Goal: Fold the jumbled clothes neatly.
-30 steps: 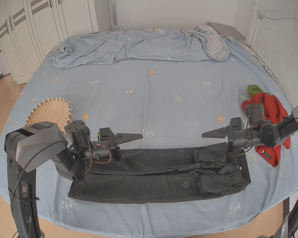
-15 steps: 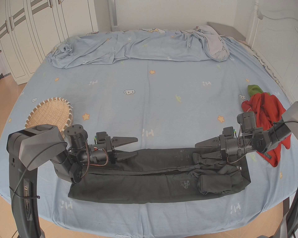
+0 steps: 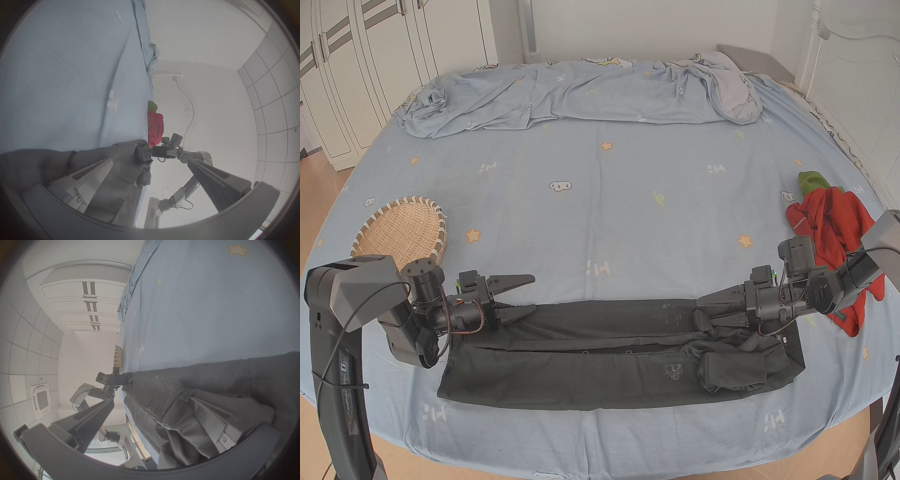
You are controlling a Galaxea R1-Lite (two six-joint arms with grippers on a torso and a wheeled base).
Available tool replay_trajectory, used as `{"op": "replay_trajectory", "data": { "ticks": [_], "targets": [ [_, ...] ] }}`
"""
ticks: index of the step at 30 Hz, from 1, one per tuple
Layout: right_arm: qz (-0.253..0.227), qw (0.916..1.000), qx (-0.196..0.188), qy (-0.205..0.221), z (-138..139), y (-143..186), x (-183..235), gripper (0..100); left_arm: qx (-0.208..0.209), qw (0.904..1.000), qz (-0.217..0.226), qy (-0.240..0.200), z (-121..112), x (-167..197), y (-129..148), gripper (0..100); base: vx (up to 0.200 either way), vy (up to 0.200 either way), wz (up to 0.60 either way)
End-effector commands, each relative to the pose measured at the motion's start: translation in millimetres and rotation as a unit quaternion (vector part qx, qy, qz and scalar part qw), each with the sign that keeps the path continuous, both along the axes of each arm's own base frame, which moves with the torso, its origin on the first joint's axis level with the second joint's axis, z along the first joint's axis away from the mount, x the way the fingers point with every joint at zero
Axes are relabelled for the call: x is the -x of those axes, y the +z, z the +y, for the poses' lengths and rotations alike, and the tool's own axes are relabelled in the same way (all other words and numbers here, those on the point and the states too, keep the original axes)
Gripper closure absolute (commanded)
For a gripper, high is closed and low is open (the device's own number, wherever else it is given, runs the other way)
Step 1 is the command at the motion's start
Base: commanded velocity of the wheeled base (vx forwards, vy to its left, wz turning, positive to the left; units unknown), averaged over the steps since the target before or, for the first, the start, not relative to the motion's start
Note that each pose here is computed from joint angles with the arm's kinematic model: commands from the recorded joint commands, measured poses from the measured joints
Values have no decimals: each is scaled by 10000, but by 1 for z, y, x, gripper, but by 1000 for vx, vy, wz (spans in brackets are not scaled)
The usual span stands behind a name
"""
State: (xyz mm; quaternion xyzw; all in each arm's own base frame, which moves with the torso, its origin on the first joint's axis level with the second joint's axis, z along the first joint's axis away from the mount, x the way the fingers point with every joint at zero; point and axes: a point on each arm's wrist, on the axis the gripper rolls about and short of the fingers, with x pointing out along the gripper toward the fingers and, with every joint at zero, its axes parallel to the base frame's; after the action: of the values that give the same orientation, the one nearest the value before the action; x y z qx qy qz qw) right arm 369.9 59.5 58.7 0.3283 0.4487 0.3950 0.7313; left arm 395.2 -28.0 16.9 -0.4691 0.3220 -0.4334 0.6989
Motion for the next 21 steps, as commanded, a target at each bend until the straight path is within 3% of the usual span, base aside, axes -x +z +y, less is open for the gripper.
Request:
{"op": "replay_trajectory", "data": {
  "ticks": [1, 11, 21],
  "targets": [
    [47, 10000, 40, -46, -4, -5, 0, 0, -7, 9996, 128, 260, 19, 3, -5, 0, 0, 0, 0],
    [37, 9999, 53, -99, -10, -4, 3, 0, -134, 9975, -152, 676, 52, 16, 10, 0, 0, 0, 0],
    [87, 9999, 60, -123, -13, -3, 11, 0, -171, 9925, -584, 1063, 80, 31, 47, 0, 0, 0, 0]
  ]
}}
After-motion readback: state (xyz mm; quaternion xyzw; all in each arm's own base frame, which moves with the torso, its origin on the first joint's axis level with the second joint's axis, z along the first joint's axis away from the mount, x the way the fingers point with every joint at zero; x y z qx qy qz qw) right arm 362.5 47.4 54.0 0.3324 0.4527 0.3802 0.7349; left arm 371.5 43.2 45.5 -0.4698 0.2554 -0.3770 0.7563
